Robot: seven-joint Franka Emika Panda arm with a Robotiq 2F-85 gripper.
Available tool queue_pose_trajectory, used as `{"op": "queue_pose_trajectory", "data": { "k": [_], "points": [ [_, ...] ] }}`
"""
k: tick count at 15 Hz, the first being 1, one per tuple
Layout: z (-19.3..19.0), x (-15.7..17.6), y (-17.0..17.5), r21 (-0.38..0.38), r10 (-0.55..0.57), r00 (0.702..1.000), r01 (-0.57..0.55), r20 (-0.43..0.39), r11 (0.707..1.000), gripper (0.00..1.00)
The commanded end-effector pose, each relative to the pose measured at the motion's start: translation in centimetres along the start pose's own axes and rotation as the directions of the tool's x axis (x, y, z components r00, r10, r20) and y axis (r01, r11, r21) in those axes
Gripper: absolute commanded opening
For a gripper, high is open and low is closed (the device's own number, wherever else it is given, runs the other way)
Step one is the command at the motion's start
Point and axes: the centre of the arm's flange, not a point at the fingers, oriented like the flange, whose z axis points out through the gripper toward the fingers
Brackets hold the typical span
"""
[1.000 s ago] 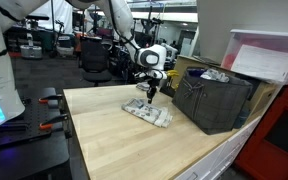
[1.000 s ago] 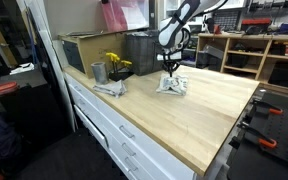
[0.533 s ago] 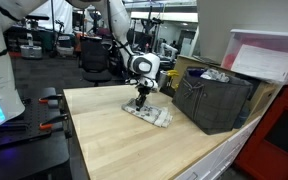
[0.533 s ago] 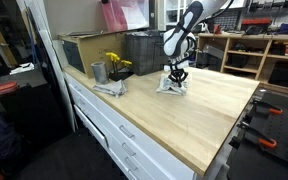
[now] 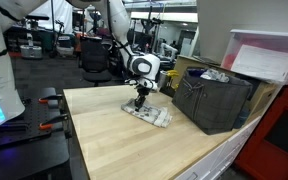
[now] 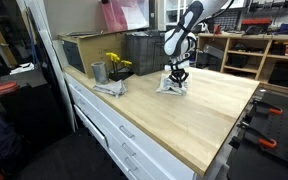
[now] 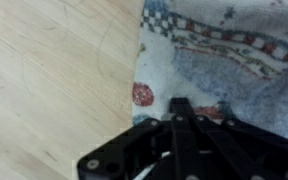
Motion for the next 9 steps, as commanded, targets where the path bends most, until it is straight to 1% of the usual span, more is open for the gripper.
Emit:
{"op": "queue_pose_trajectory", "data": {
  "k": [1, 7, 9],
  "points": [
    [3.7, -2.5, 4.2, -0.063, -0.023, 0.995, 0.029, 0.101, 0.998, 0.0],
    [4.7, -3.3, 9.9, -0.164, 0.022, 0.993, -0.003, 0.115, 0.987, 0.0],
    [4.2, -3.3, 11.3, -0.157, 0.028, 0.993, -0.01, 0.114, 0.988, 0.0]
  ]
}}
